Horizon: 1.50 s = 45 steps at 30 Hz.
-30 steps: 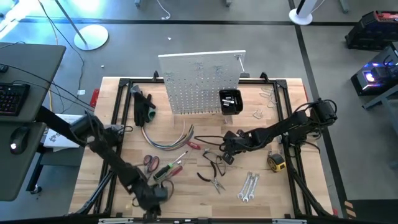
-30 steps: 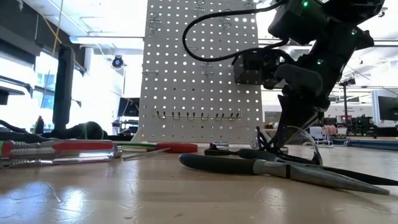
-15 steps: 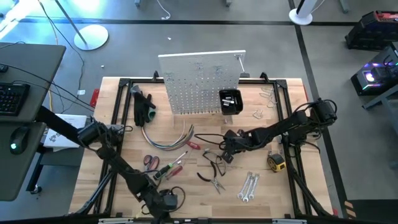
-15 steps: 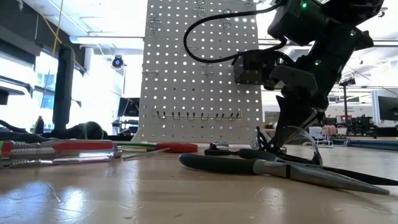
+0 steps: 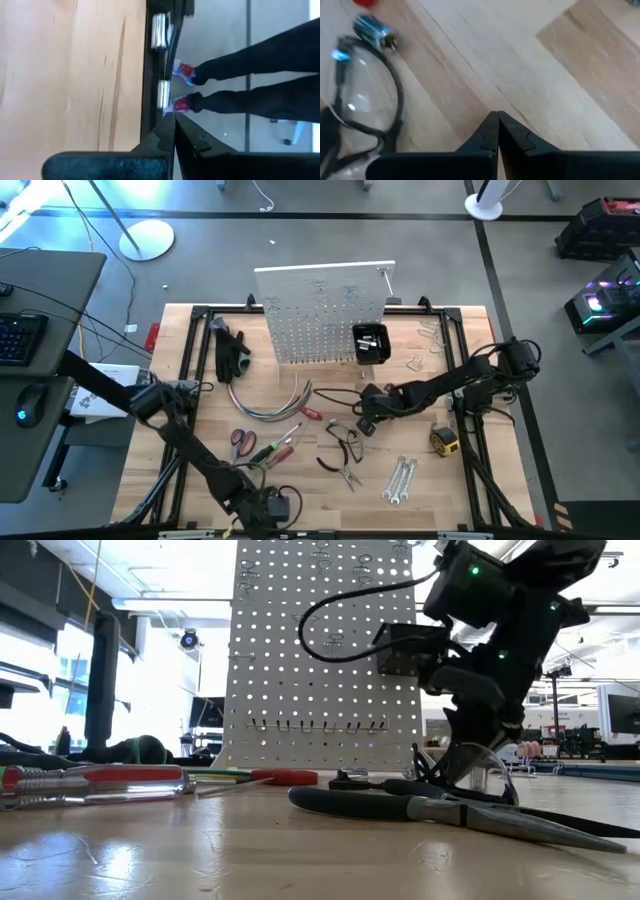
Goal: Hang tools onto peg board
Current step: Put the socket into the black bin on the peg board
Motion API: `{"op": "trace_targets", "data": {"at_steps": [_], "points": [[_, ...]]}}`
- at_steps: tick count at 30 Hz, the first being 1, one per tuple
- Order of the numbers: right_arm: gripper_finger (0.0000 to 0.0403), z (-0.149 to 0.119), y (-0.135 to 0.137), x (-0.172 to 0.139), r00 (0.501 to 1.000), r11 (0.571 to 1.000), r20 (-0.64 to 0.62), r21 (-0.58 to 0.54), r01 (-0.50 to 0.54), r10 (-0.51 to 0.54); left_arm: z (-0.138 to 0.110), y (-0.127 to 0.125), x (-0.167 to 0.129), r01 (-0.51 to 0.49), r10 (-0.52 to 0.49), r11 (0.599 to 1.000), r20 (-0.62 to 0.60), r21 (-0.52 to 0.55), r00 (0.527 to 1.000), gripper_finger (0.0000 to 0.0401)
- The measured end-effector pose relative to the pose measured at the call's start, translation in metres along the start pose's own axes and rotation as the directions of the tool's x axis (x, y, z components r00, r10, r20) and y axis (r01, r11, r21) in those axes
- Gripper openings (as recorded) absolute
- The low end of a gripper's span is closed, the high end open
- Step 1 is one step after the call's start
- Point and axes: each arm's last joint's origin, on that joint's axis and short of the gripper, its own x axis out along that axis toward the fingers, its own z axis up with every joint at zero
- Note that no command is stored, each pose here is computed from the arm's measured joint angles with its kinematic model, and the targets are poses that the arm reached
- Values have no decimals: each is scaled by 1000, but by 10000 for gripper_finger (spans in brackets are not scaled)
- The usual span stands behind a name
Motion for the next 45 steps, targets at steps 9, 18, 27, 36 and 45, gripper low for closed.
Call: {"op": "trace_targets", "data": {"at_steps": [9, 18, 27, 36, 45], "points": [[0, 0, 0, 0, 1000, 1000, 0, -20, 5, -5, -1, -4, 10, 61, -59, 995, 31, -80, 998, 0], [0, 2, 0, -4, 1000, 999, 15, -50, 0, 1, -2, -5, 9, 65, -63, 995, 26, -79, 998, 0], [0, 4, -2, -13, 999, 999, 42, -45, 24, -22, -2, -9, 7, 85, -83, 996, 40, -41, 996, 0], [0, 4, -2, -12, 998, 999, 53, -39, 32, -30, -3, -5, 15, 79, -77, 995, 40, -61, 996, 0], [0, 4, -2, -12, 998, 998, 51, -47, 34, -31, -1, 0, 21, 77, -72, 993, 49, -92, 996, 0]]}}
